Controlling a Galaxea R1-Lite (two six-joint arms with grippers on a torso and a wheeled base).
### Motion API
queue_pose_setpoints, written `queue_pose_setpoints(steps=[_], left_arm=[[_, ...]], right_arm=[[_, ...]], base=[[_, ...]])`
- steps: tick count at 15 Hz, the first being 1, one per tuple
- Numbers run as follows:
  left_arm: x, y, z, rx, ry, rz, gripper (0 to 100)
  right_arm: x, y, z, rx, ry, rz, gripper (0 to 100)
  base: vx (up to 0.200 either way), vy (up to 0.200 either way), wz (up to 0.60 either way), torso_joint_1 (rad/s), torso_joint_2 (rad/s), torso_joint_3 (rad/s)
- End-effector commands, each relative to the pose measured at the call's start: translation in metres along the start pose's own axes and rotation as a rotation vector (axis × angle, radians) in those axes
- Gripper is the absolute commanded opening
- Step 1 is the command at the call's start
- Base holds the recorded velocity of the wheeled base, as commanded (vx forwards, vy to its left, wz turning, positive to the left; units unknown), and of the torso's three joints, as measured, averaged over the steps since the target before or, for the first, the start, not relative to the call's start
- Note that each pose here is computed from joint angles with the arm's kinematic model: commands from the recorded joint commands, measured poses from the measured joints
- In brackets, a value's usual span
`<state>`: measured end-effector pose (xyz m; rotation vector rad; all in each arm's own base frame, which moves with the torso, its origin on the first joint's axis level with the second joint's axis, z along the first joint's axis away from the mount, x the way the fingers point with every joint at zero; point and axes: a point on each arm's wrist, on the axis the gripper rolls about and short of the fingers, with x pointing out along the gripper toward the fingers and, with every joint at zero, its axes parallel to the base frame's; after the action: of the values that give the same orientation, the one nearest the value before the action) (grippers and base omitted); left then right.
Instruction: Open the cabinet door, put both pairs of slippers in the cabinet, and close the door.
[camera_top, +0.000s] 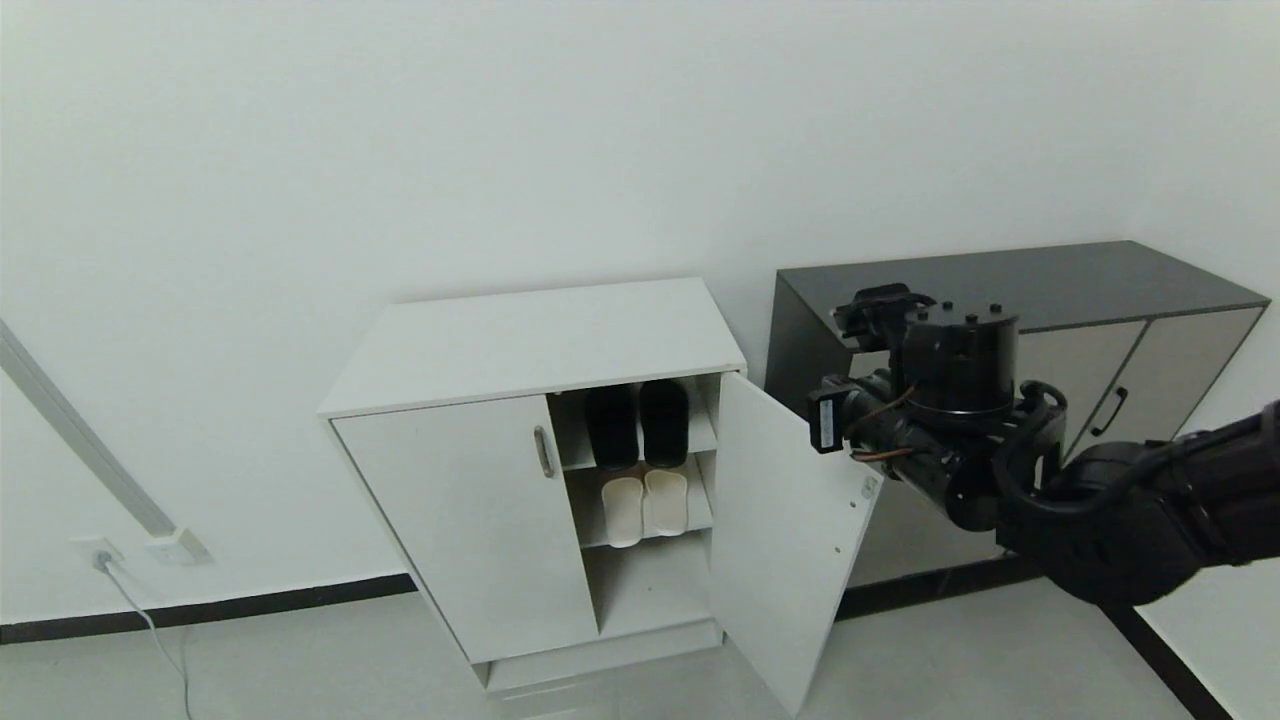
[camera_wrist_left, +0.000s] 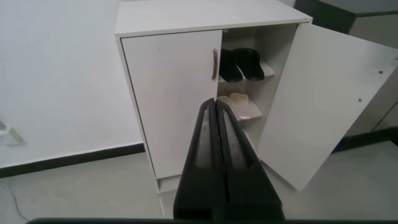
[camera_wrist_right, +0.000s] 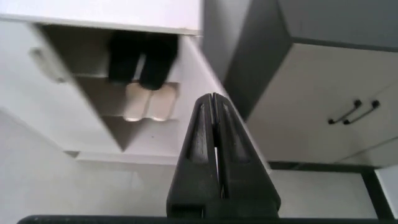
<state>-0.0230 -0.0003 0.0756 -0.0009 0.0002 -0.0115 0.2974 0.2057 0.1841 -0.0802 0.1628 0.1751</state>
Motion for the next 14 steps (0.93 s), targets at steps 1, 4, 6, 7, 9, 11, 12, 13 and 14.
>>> queue_pose_setpoints(steps=[1,4,6,7,9,11,12,13,14], left_arm=[[0.000,0.000,0.000,-0.001,0.001,0.001,0],[0.000,0.000,0.000,-0.001,0.001,0.001,0],[0.000,0.000,0.000,-0.001,0.001,0.001,0],[0.000,0.000,0.000,-0.001,0.001,0.001,0],[0.000,0.000,0.000,-0.001,0.001,0.001,0],[0.000,0.000,0.000,-0.001,0.001,0.001,0],[0.000,0.000,0.000,-0.001,0.001,0.001,0],[0.000,0.000,0.000,-0.001,0.001,0.001,0],[0.000,0.000,0.000,-0.001,0.001,-0.001,0]], right_arm=[[0.039,-0.016,-0.017,0.000,0.048,-0.052,0],[0.070,-0.027,-0.033,0.038,0.078,-0.052,0],[0.086,-0.031,-0.047,0.038,0.107,-0.065,0],[0.091,-0.033,-0.053,0.036,0.119,-0.071,0],[0.097,-0.036,-0.062,0.033,0.139,-0.082,0],[0.103,-0.035,-0.068,0.032,0.148,-0.081,0],[0.105,-0.035,-0.071,0.029,0.157,-0.081,0],[0.105,-0.035,-0.072,0.029,0.158,-0.081,0],[0.106,-0.035,-0.073,0.028,0.160,-0.079,0]], base=[[0.000,0.000,0.00,0.000,0.00,0.000],[0.000,0.000,0.00,0.000,0.00,0.000],[0.000,0.000,0.00,0.000,0.00,0.000],[0.000,0.000,0.00,0.000,0.00,0.000],[0.000,0.000,0.00,0.000,0.00,0.000],[0.000,0.000,0.00,0.000,0.00,0.000],[0.000,0.000,0.00,0.000,0.00,0.000],[0.000,0.000,0.00,0.000,0.00,0.000],[0.000,0.000,0.00,0.000,0.00,0.000]])
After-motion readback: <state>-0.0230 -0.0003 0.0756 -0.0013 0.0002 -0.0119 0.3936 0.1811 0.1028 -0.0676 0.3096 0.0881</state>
